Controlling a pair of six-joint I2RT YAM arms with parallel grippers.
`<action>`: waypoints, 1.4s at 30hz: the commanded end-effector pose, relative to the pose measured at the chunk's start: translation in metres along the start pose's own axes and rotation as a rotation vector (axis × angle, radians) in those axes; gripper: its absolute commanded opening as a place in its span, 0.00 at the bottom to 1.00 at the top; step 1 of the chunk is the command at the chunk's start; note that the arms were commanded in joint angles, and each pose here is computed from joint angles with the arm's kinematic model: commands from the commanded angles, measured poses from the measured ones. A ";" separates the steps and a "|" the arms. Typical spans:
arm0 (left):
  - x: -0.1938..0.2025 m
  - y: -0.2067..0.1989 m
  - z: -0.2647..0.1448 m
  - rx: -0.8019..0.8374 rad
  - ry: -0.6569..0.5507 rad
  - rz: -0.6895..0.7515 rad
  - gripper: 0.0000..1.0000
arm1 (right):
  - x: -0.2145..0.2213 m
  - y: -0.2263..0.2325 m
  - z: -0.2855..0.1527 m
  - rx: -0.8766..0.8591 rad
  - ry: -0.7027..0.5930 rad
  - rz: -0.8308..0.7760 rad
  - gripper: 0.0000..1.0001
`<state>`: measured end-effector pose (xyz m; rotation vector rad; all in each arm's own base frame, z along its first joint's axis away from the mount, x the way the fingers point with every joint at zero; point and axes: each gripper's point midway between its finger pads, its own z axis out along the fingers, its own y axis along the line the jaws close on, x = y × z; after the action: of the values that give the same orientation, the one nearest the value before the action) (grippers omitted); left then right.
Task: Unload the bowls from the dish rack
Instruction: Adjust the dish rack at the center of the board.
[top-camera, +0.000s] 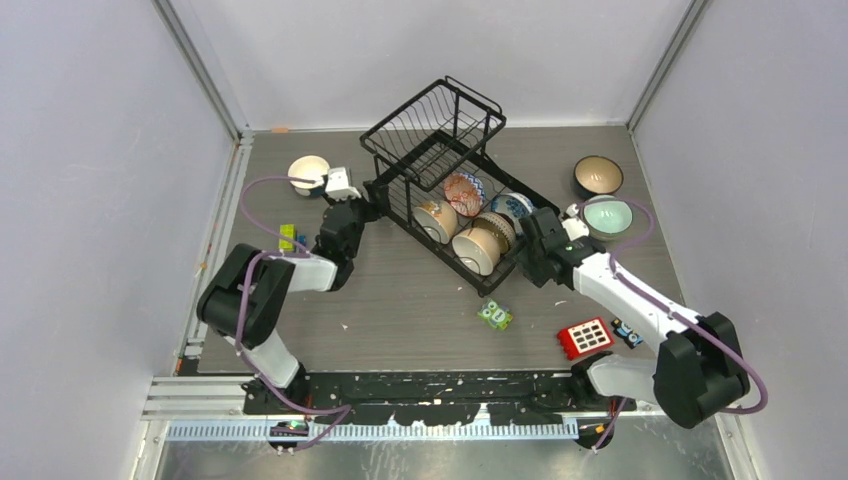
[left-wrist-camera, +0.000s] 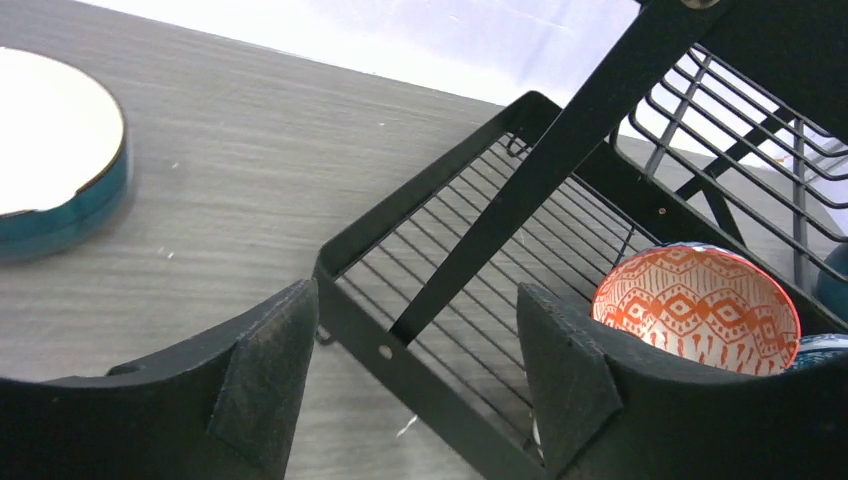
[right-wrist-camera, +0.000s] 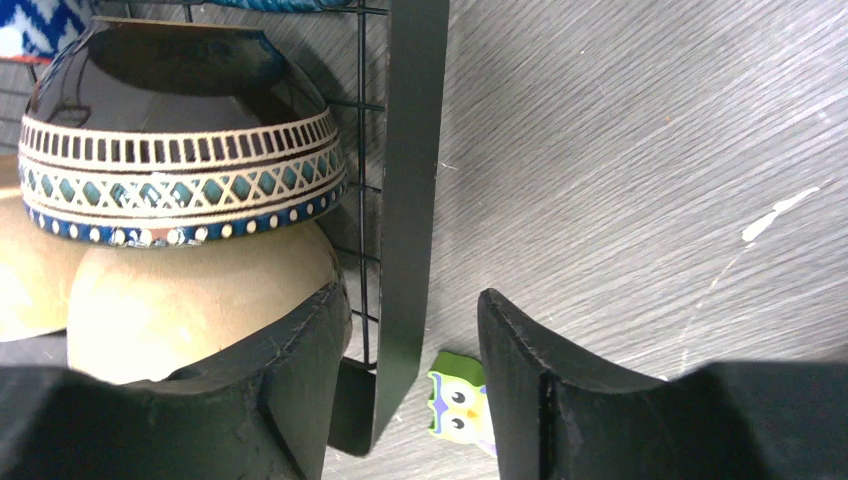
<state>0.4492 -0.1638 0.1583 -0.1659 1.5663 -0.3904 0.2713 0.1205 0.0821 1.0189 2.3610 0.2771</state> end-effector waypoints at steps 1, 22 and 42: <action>-0.038 0.006 -0.022 -0.044 -0.064 -0.030 0.78 | -0.012 0.006 -0.023 -0.053 -0.027 -0.117 0.59; 0.011 -0.010 -0.215 -0.288 0.515 -0.102 1.00 | -0.057 -0.023 -0.088 -0.097 -0.241 -0.430 0.73; 0.071 -0.142 -0.186 -0.473 0.703 -0.453 0.95 | -0.068 -0.025 -0.105 -0.127 -0.300 -0.394 0.73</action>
<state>0.2433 -0.2642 0.1342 -0.7266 2.3113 -0.3732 0.2300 0.0617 0.1657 0.4796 2.2455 0.1096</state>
